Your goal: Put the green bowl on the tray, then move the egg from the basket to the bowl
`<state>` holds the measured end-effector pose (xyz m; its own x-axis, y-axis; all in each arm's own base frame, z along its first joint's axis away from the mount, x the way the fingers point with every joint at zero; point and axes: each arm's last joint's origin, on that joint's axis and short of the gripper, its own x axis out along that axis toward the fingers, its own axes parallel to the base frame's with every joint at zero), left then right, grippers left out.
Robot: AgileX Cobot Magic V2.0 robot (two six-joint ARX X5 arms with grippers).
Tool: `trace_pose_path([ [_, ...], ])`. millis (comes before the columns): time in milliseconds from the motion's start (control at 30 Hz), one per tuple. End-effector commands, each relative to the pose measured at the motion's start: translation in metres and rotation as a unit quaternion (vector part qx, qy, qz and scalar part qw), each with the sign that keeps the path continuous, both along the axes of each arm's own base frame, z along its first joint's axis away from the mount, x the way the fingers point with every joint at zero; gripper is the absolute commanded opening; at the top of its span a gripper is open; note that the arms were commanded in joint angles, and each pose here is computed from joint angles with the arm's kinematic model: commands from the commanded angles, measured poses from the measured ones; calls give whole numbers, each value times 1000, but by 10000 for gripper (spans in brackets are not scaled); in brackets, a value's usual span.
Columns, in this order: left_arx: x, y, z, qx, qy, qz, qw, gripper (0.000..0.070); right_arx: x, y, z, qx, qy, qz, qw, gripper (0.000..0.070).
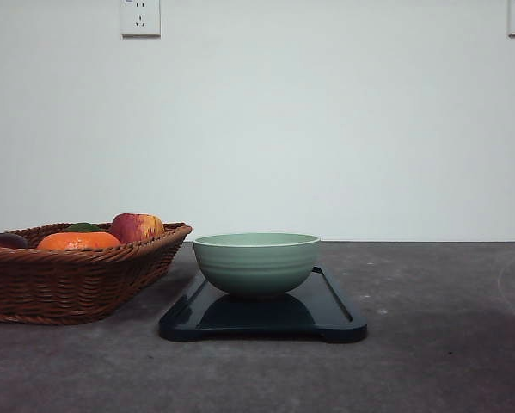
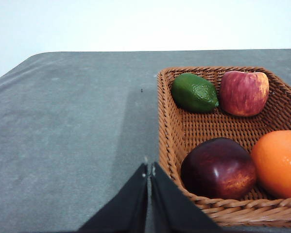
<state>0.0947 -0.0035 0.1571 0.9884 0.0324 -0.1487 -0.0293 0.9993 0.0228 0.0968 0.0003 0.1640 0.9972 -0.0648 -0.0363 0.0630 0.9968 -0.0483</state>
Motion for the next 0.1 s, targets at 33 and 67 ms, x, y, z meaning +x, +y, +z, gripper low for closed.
trace_pose_path([
  [33,1,0,-7,3,12,0,1000,0,0,0,-1,6,-4,1,1000,17],
  [67,1,0,-7,3,12,0,1000,0,0,0,-1,6,-4,1,1000,17],
])
